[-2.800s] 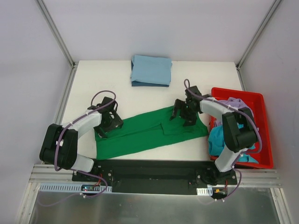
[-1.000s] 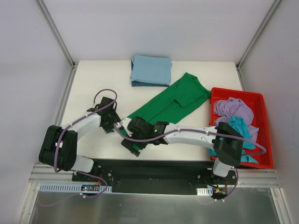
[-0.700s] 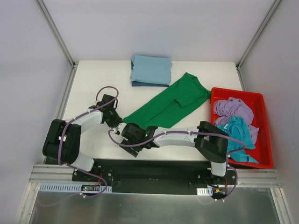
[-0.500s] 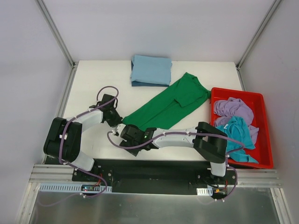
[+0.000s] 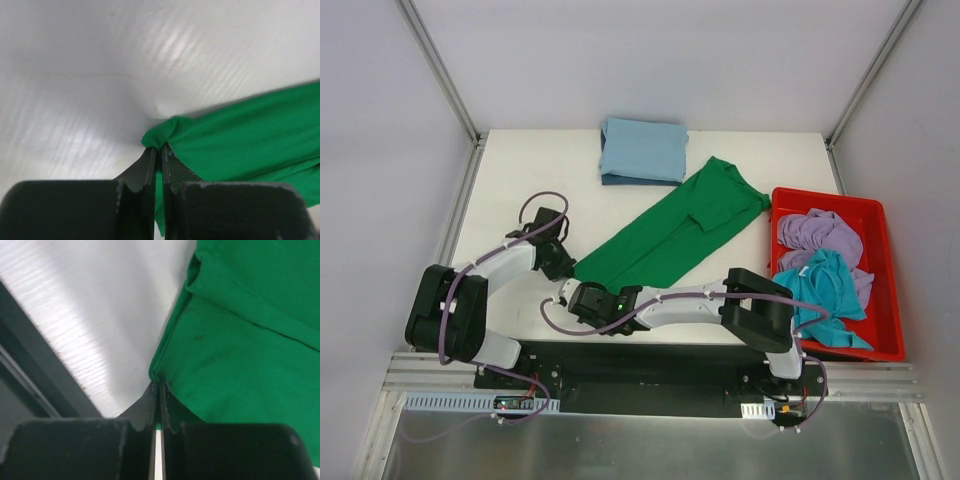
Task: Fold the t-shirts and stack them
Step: Grab the bottom of the folded rectangular tshirt with both arms
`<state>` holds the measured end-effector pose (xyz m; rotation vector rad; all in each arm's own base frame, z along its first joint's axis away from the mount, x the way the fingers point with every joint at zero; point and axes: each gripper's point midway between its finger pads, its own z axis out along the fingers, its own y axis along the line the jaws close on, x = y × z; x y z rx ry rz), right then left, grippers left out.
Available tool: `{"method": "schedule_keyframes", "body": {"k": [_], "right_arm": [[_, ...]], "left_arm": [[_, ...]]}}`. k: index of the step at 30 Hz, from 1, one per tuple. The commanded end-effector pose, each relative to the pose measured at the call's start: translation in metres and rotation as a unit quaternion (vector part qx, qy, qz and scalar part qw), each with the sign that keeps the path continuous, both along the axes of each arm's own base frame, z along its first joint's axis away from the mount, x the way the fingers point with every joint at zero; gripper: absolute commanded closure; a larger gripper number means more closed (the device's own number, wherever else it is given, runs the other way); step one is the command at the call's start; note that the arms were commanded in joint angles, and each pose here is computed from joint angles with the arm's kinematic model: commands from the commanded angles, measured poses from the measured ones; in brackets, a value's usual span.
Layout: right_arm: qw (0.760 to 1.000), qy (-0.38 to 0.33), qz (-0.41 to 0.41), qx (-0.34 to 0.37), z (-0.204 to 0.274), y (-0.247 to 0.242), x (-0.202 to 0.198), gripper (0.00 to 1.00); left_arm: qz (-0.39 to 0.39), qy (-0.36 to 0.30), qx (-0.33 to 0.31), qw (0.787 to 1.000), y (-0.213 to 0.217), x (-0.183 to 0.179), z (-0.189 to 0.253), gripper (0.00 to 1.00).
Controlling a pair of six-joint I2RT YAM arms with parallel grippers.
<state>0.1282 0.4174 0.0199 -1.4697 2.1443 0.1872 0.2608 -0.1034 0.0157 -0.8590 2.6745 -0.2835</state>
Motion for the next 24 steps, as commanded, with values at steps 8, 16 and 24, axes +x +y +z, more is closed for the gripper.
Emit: {"method": "schedule_keyframes", "body": {"k": [8, 16, 24], "right_arm": [[0.969, 0.131, 0.142, 0.156, 0.076, 0.051, -0.103, 1.00], [0.939, 0.166, 0.165, 0.253, 0.145, 0.053, -0.119, 1.00], [0.957, 0.104, 0.027, 0.268, 0.148, -0.001, -0.047, 1.00]], "left_arm": [[0.080, -0.053, 0.111, 0.989, 0.067, -0.050, 0.054, 1.00], [0.105, -0.159, 0.073, 0.979, 0.070, -0.055, 0.113, 1.00], [0.050, -0.175, 0.013, 0.983, 0.025, -0.017, 0.141, 1.00]]}}
